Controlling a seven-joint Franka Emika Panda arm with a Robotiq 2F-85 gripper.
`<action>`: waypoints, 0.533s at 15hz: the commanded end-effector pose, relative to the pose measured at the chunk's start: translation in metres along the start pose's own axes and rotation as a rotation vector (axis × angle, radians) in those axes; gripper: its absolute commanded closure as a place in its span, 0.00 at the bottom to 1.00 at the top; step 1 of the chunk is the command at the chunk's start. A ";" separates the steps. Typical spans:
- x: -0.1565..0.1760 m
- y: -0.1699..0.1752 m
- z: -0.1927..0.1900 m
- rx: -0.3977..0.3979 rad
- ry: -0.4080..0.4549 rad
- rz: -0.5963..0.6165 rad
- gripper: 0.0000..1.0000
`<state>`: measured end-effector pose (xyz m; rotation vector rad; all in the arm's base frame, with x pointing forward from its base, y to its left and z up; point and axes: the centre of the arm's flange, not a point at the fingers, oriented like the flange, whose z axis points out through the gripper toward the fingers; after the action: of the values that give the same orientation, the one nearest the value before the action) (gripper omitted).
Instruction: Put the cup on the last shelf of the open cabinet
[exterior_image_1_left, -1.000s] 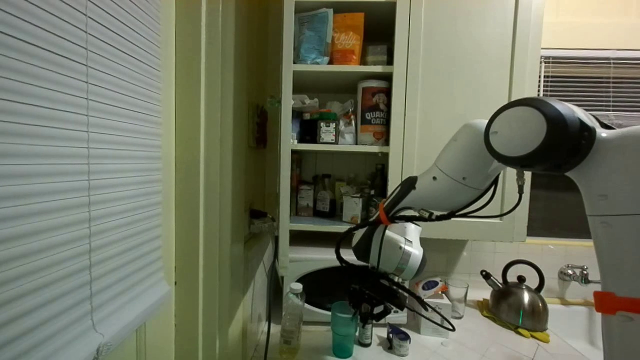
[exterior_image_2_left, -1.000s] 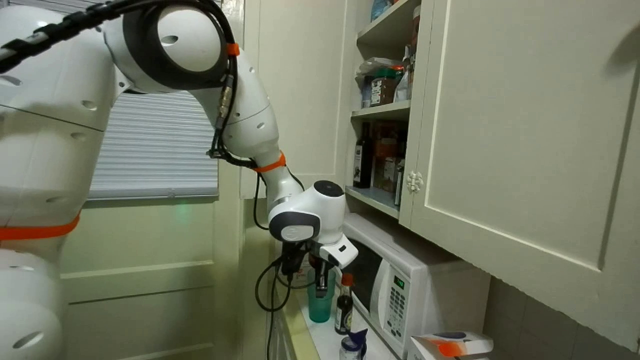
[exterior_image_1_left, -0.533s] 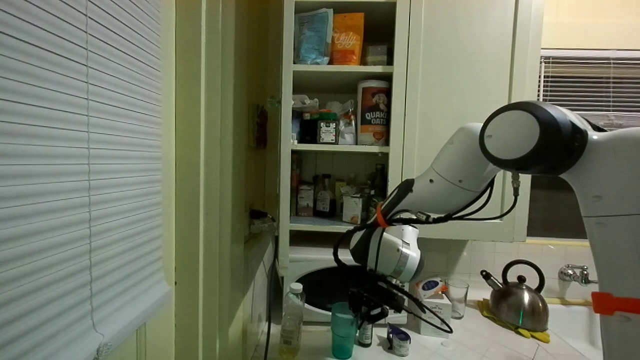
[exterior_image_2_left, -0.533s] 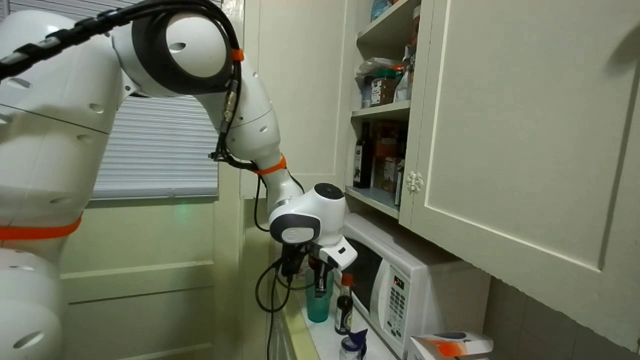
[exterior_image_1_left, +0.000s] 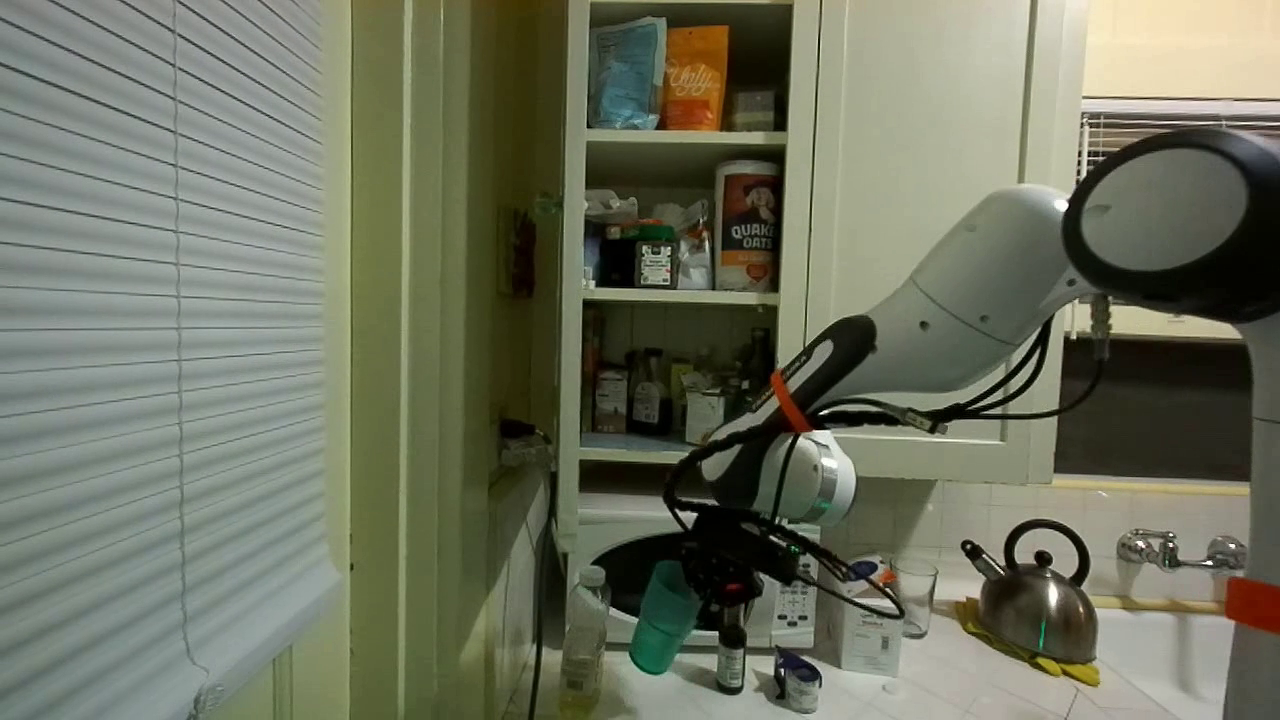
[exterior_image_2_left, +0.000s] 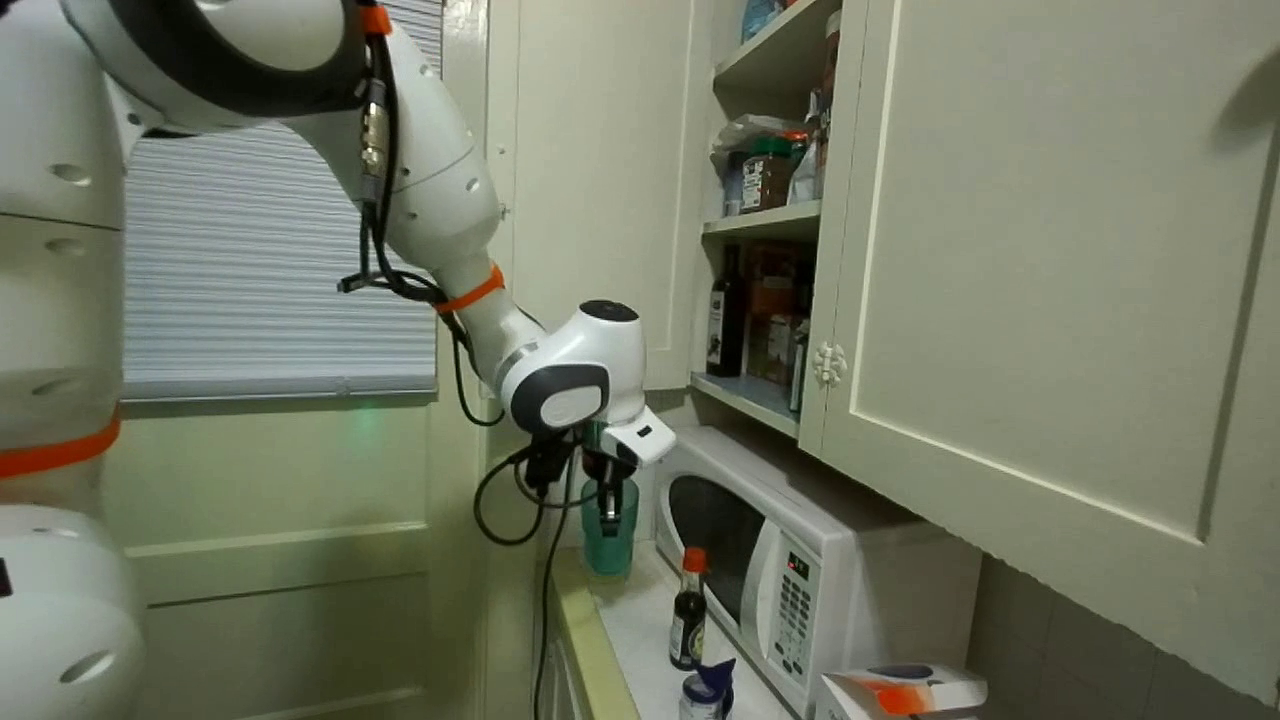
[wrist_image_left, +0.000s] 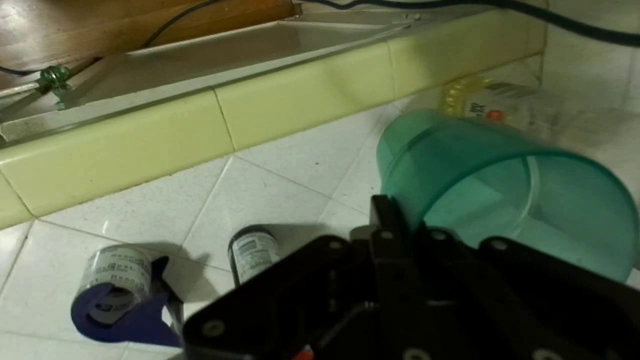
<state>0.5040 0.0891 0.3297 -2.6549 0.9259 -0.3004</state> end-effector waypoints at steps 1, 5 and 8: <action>-0.013 -0.037 -0.088 -0.013 0.098 -0.017 0.99; -0.003 -0.046 -0.108 0.036 0.174 -0.029 0.95; -0.004 -0.050 -0.131 0.049 0.202 -0.024 0.95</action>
<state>0.4904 0.0993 0.4692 -2.6274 0.9333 -0.5980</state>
